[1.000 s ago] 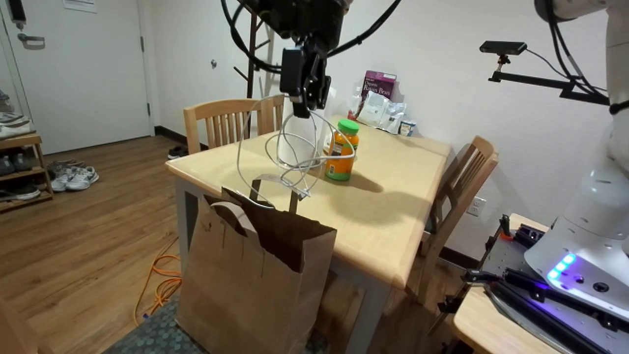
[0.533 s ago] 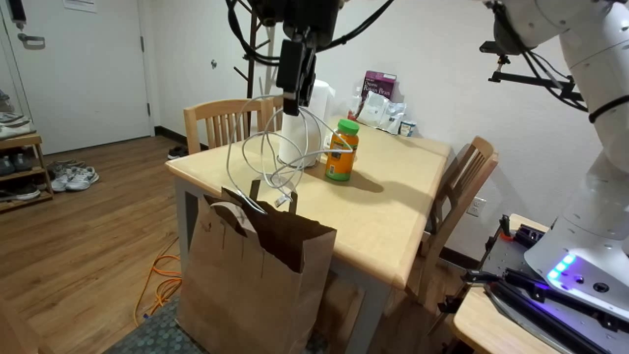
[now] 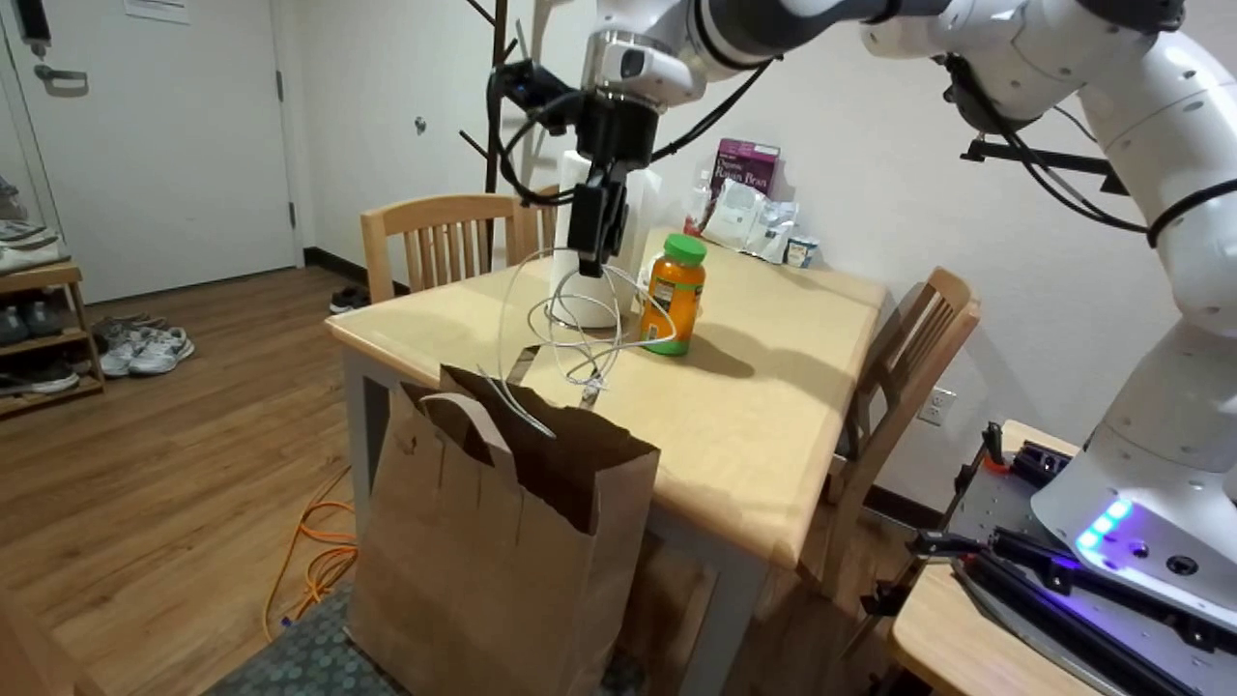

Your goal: Put the white cable in the brown paper bag

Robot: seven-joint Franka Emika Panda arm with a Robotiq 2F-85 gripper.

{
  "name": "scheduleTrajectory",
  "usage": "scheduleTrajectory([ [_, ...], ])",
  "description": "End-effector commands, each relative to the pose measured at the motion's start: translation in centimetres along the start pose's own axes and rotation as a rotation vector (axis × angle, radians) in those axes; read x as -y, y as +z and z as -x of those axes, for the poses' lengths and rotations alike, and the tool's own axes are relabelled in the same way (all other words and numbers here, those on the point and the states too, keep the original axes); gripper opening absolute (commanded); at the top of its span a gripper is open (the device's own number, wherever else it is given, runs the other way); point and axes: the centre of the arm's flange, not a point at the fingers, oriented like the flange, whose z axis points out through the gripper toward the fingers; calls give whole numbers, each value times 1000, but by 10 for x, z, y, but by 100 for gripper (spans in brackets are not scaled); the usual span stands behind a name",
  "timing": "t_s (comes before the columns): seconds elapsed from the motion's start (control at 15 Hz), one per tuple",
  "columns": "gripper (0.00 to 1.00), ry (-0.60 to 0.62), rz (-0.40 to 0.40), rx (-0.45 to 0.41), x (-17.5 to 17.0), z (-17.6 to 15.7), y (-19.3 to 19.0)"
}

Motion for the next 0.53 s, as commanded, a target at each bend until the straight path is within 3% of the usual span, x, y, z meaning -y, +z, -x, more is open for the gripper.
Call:
scheduleTrajectory([
  [0.0,4,-28,-147,117,2,-14,7],
  [0.47,4,-96,-273,380,-19,-11,-5],
])
